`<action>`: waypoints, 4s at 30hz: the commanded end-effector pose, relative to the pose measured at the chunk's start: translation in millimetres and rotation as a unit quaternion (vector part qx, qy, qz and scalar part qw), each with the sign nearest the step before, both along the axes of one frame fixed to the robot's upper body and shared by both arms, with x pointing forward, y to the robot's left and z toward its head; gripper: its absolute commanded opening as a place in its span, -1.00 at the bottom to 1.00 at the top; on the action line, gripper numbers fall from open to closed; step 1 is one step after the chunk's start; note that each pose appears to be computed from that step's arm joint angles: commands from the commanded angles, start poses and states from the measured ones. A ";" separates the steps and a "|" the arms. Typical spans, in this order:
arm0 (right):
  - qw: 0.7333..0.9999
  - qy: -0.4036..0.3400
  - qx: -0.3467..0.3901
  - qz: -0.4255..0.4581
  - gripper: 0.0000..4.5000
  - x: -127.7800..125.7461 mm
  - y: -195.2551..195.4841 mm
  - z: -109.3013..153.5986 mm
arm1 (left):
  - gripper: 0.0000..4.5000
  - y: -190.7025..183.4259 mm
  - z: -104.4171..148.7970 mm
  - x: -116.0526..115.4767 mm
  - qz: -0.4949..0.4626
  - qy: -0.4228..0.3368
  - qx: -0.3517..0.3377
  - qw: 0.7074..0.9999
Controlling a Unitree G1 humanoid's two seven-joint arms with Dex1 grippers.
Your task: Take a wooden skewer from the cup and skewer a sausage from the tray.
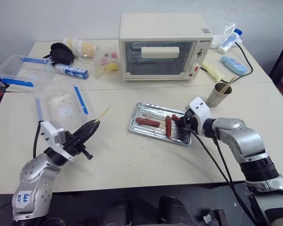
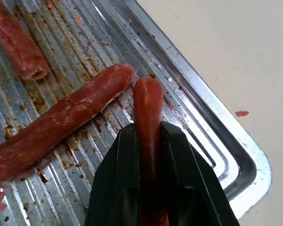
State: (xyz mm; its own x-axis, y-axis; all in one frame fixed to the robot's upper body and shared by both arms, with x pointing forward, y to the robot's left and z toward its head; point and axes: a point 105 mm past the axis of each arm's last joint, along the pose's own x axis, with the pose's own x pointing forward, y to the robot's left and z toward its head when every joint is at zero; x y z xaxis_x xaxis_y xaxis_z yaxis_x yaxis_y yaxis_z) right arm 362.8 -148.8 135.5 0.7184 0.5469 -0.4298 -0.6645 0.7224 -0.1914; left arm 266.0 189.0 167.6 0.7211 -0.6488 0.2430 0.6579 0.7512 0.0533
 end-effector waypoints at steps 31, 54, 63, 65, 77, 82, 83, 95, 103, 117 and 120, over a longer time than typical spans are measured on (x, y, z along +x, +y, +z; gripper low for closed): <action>0.868 -0.153 -0.039 0.470 -0.78 -84.7 65.6 72.4 | -1.00 -60.9 -2.6 -13.3 -0.272 -0.017 0.139 0.952; 0.861 -0.149 -0.040 0.484 -0.78 -87.0 69.9 68.2 | -1.00 -74.2 0.3 -9.8 -0.298 -0.023 0.132 0.945; 0.854 -0.150 -0.043 0.497 -0.78 -83.7 74.6 70.0 | -1.00 -77.5 -2.6 -10.9 -0.325 -0.015 0.142 0.935; 0.856 -0.148 -0.045 0.494 -0.78 -82.3 71.1 69.2 | -1.00 -75.9 -1.3 -9.4 -0.319 -0.017 0.142 0.937; 0.876 -0.152 -0.060 0.455 -0.78 -67.2 42.7 70.3 | -1.00 -61.2 -3.6 -10.3 -0.310 0.002 0.156 0.938; 0.871 -0.152 -0.056 0.464 -0.78 -70.7 45.9 70.2 | -1.00 -63.1 -0.4 -7.0 -0.303 -0.009 0.150 0.941; 0.870 -0.152 -0.056 0.465 -0.78 -71.4 46.3 69.9 | -1.00 -62.9 0.6 -5.9 -0.300 -0.010 0.147 0.942; 0.867 -0.152 -0.053 0.471 -0.78 -74.6 48.2 69.8 | -1.00 -64.3 1.9 -3.7 -0.301 -0.014 0.143 0.943; 0.865 -0.154 -0.052 0.474 -0.78 -75.0 50.2 70.4 | -1.00 -70.6 1.7 -2.7 -0.306 -0.017 0.136 0.942; 0.863 -0.155 -0.050 0.479 -0.78 -76.3 52.8 70.4 | -1.00 -72.1 -3.1 -0.9 -0.310 -0.012 0.135 0.941; 0.865 -0.153 -0.052 0.475 -0.78 -75.1 49.2 69.7 | -1.00 -67.5 -4.8 -0.2 -0.303 -0.008 0.137 0.943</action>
